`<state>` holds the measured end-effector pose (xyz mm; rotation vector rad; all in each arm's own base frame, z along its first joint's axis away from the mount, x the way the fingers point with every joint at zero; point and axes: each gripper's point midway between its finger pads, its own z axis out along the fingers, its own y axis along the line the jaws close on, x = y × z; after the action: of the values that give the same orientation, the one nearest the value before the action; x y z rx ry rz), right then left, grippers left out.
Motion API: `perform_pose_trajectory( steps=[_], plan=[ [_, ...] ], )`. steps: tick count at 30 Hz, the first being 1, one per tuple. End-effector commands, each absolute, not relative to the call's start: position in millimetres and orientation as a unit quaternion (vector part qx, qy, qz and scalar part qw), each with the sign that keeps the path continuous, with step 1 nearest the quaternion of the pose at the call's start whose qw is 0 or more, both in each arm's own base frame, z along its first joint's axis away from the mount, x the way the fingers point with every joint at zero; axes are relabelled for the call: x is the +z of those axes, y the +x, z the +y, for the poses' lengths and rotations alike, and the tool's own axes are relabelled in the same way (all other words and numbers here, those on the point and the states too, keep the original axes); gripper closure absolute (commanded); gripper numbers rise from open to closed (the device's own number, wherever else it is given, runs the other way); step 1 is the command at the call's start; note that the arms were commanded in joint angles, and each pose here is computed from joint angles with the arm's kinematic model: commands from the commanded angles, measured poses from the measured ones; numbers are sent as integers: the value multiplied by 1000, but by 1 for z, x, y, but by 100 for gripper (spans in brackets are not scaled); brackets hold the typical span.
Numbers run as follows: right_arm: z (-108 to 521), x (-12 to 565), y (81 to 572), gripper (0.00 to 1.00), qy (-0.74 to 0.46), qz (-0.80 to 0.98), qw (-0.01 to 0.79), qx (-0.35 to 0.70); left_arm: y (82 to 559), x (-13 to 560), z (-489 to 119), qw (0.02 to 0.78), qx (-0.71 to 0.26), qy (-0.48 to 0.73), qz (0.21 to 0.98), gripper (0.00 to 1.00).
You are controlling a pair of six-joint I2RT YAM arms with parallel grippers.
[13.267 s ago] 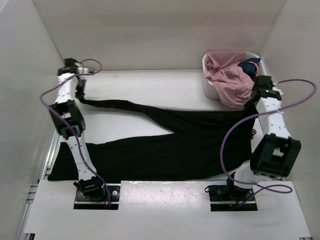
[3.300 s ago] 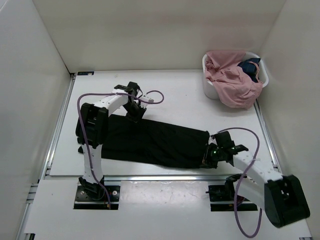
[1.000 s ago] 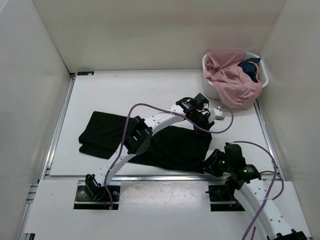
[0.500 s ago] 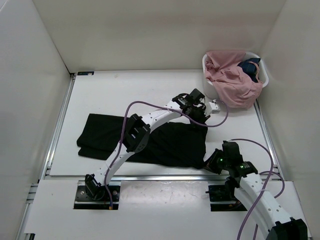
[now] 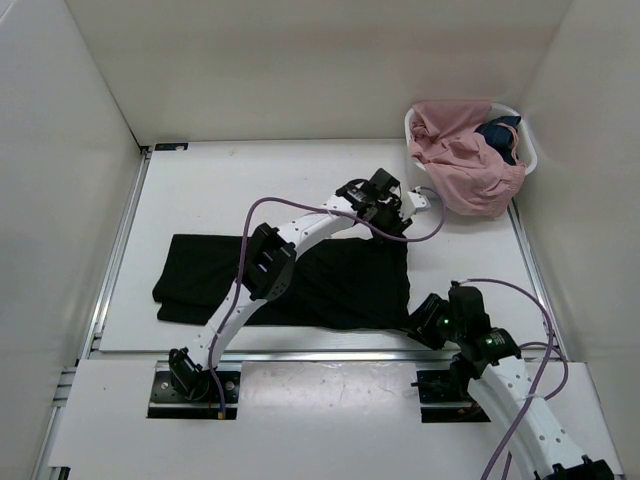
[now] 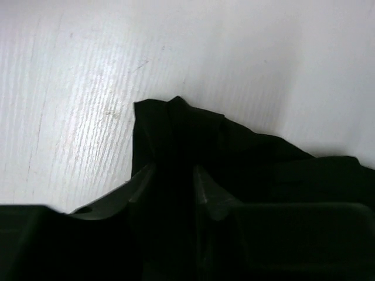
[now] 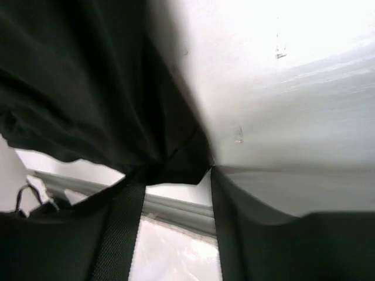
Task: Fold and stack the trousers
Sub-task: Fold the trousers
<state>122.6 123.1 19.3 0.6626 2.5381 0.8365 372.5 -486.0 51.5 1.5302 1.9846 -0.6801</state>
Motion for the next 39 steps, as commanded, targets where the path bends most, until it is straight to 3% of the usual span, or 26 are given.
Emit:
perform_pose_trajectory(
  steps=[1,2,3,7,11,17,21,22,23,26,27,29,34,39],
  plan=[
    [115,15,111,45,219,925,167,260,394,117,-488,345,-240,559,715,56],
    [111,17,109,38,215,930,166,247,394,123,-488,349,-241,558,713,50],
    [107,21,111,37,198,936,172,233,396,129,-487,355,-236,556,713,34],
    [96,59,135,32,171,940,221,198,401,171,-479,395,-215,552,703,11],
    [100,79,167,28,163,936,245,191,404,230,-455,446,-177,531,698,0],
    [95,67,204,27,160,953,220,137,398,270,-374,462,-85,486,737,0],
    [96,58,222,27,168,950,213,154,378,233,-305,395,-58,461,792,4],
    [95,58,225,27,175,948,213,159,373,223,-293,378,-59,453,805,9],
    [97,54,224,27,174,949,208,163,374,212,-273,361,-63,434,823,22],
    [96,54,228,28,180,945,212,174,359,176,-234,292,-101,404,861,48],
    [96,54,228,28,180,945,212,174,348,160,-223,258,-112,394,875,52],
    [93,52,225,28,178,947,210,166,340,148,-211,227,-133,378,888,53],
    [88,49,221,28,191,944,213,166,316,110,-180,145,-207,323,912,39],
    [91,38,219,28,206,940,206,178,304,105,-194,124,-271,325,898,30]
  ],
)
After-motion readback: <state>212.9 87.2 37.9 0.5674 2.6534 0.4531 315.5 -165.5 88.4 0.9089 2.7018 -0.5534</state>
